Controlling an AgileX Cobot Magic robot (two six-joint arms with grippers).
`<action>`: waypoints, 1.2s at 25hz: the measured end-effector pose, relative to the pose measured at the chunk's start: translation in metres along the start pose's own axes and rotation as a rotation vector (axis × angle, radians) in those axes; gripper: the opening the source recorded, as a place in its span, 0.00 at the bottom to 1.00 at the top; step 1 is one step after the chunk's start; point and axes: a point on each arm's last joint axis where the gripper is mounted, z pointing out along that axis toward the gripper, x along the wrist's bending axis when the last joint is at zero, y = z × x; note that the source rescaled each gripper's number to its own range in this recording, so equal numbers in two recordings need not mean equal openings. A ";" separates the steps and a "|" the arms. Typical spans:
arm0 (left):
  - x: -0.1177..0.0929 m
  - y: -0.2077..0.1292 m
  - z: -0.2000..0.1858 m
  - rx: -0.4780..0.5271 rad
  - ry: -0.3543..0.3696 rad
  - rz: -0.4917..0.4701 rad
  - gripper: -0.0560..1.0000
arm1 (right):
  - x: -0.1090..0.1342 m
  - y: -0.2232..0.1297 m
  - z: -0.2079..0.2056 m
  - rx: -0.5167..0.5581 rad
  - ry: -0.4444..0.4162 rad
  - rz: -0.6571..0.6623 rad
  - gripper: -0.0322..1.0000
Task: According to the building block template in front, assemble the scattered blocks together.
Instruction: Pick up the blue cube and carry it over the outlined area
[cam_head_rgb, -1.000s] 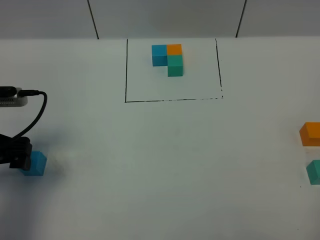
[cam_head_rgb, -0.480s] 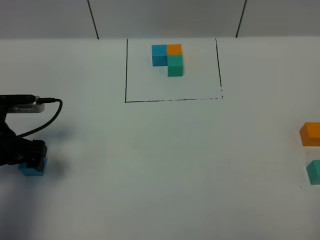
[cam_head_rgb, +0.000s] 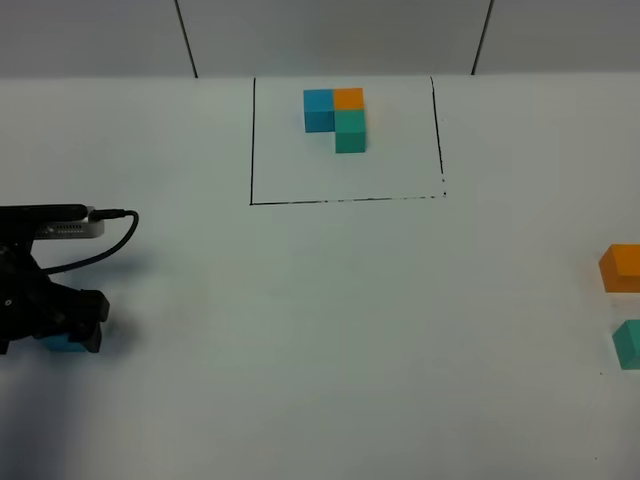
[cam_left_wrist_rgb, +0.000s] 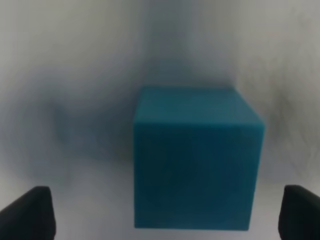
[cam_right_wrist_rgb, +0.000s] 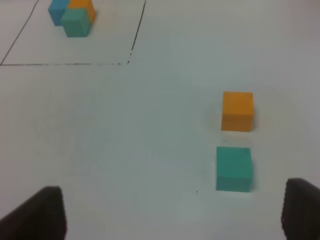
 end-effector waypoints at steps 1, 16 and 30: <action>0.000 0.000 0.001 0.001 0.000 -0.001 0.91 | 0.000 0.000 0.000 0.000 0.000 0.000 0.76; -0.001 0.003 0.006 0.012 -0.002 -0.005 0.18 | 0.000 0.000 0.000 0.000 0.000 0.000 0.76; -0.052 0.034 -0.039 0.013 0.030 0.576 0.05 | 0.000 0.000 0.000 0.000 0.000 0.001 0.76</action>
